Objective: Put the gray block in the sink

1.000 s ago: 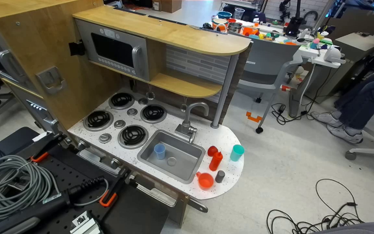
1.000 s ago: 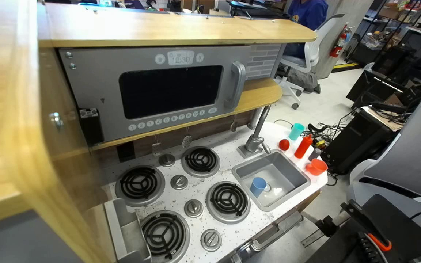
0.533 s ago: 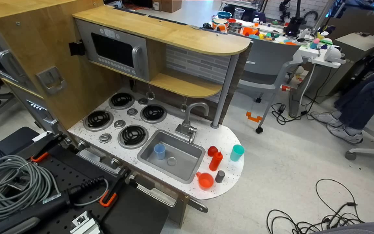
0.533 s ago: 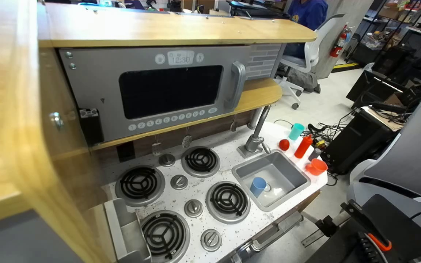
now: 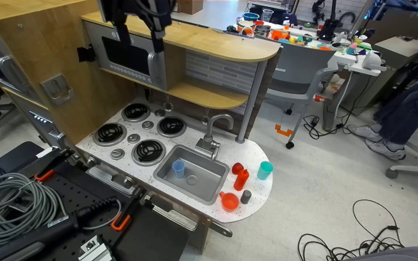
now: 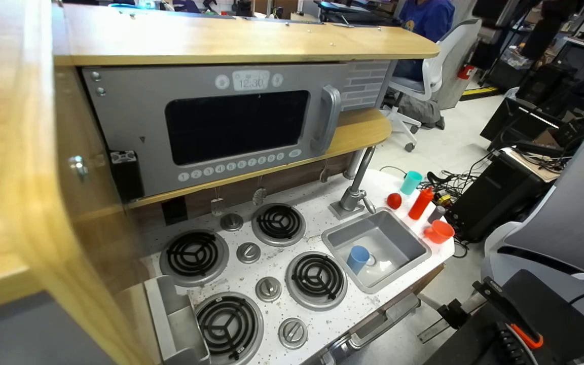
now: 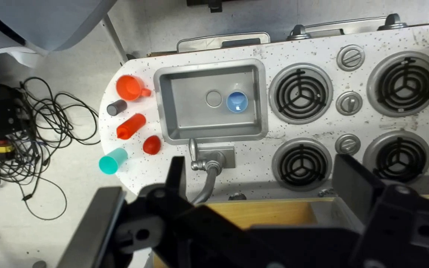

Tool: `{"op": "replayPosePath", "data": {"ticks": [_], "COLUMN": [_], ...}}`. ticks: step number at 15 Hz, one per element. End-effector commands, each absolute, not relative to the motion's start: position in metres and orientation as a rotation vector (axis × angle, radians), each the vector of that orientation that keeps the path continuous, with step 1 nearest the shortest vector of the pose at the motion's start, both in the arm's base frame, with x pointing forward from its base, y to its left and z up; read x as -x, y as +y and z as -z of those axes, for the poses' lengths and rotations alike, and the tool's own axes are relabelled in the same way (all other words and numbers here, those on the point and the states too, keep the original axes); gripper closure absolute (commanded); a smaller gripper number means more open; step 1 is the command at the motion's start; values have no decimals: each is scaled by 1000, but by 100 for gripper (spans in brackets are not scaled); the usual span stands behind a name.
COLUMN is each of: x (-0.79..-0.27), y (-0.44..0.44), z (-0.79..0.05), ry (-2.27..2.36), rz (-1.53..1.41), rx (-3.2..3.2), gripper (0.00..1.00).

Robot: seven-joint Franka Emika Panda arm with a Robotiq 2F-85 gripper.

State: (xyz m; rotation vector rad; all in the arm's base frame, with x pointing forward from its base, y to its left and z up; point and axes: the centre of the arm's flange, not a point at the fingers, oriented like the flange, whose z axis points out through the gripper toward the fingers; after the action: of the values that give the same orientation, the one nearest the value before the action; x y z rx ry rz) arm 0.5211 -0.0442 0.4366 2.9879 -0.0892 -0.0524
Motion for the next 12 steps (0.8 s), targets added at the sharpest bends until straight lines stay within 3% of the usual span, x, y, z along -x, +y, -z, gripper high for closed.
{"op": "replayPosePath", "data": {"ticks": [1,12], "x": [-568,-619], "y": [-102,-244], "z": [-392,-234], "ry": [-104,-277], "rz": [121,406], "rx": [-2971,-2887], "gripper": [0,0]}}
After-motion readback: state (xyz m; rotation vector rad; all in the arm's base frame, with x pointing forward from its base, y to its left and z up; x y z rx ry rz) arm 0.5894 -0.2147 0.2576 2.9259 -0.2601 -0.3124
